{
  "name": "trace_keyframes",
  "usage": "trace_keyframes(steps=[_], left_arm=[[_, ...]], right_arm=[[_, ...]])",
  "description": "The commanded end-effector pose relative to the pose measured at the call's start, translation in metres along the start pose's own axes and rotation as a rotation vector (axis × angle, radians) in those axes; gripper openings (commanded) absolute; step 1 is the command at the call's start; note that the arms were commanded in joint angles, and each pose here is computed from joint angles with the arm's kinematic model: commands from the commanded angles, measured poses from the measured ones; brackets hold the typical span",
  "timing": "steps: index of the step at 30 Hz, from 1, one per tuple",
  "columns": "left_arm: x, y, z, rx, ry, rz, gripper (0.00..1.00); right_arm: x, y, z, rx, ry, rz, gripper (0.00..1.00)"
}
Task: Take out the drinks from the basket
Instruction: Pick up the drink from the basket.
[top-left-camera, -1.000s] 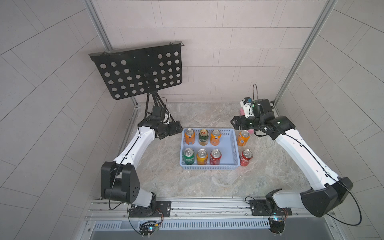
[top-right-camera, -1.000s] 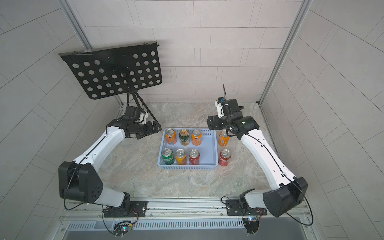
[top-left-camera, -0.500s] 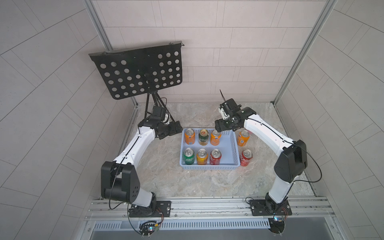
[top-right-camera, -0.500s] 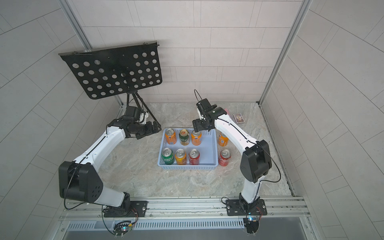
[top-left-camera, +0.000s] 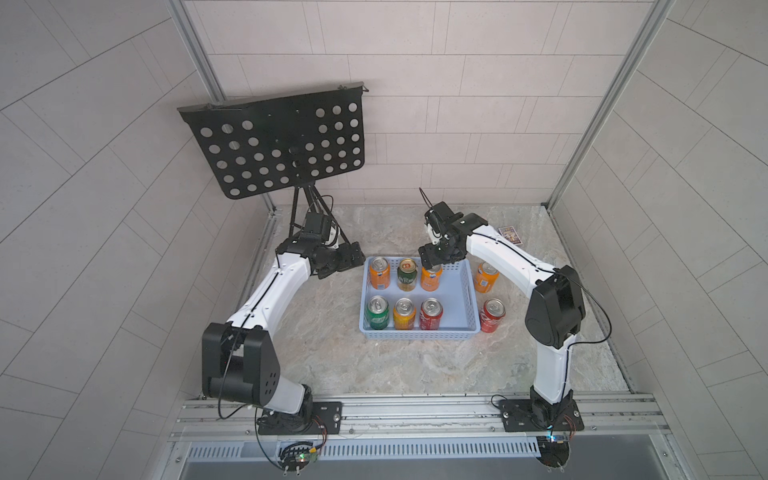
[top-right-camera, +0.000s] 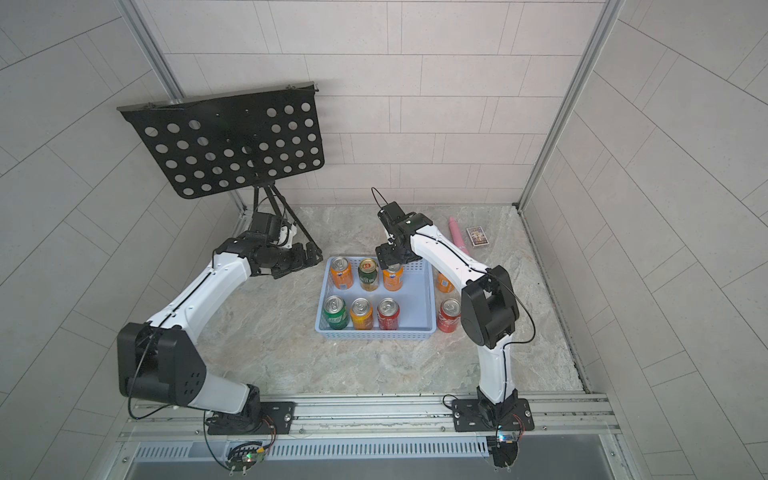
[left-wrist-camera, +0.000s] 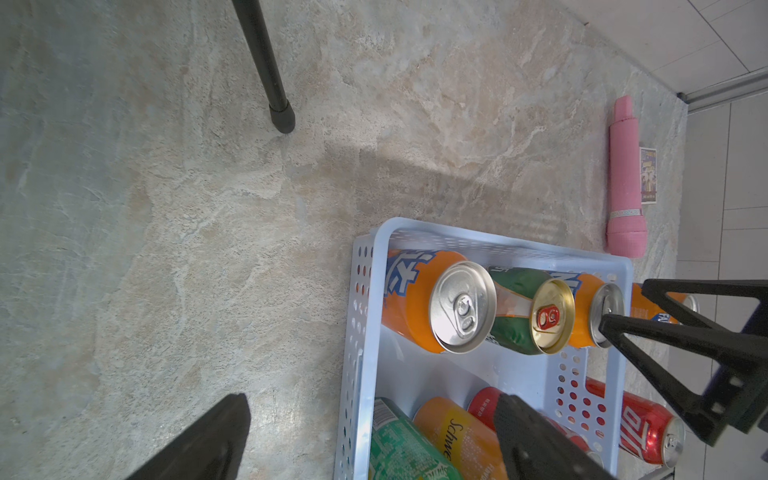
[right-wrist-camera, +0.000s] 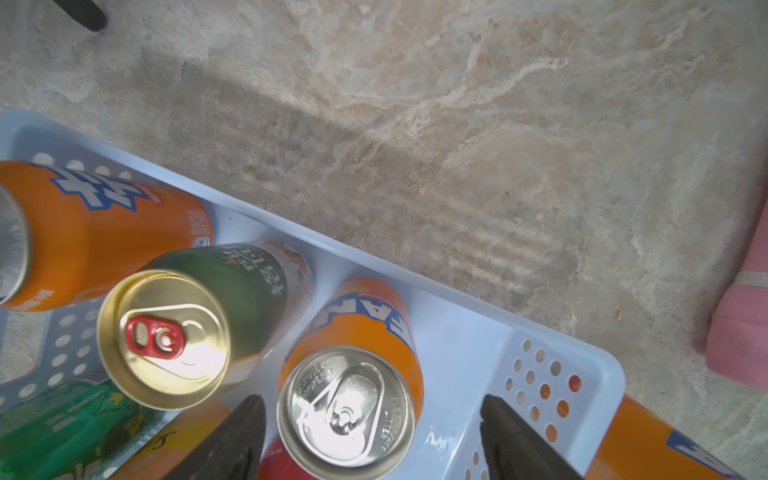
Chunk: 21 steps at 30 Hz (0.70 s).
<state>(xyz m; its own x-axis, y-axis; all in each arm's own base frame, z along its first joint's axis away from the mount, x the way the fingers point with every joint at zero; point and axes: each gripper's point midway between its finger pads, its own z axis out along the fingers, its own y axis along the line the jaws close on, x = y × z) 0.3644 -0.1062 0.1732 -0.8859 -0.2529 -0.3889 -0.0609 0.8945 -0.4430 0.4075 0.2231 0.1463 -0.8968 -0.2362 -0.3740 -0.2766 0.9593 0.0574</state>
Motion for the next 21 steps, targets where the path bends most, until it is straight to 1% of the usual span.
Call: trace_keyframes(steps=[1,12,17,21], left_arm=[[0.002,-0.003,-0.005,0.008,0.006,0.004,1.00],[0.002,-0.004,-0.006,0.012,0.004,0.004,1.00],[0.002,-0.004,-0.006,0.014,0.005,0.003,1.00],[0.002,-0.004,-0.007,0.015,0.002,0.007,1.00]], right_arm=[[0.005,-0.003,0.005,0.031,0.033,0.002,0.84],[0.008,0.001,0.022,0.041,0.066,-0.009,0.84],[0.010,0.000,0.021,0.048,0.064,-0.013,0.83],[0.015,0.001,0.030,0.048,0.091,-0.014,0.83]])
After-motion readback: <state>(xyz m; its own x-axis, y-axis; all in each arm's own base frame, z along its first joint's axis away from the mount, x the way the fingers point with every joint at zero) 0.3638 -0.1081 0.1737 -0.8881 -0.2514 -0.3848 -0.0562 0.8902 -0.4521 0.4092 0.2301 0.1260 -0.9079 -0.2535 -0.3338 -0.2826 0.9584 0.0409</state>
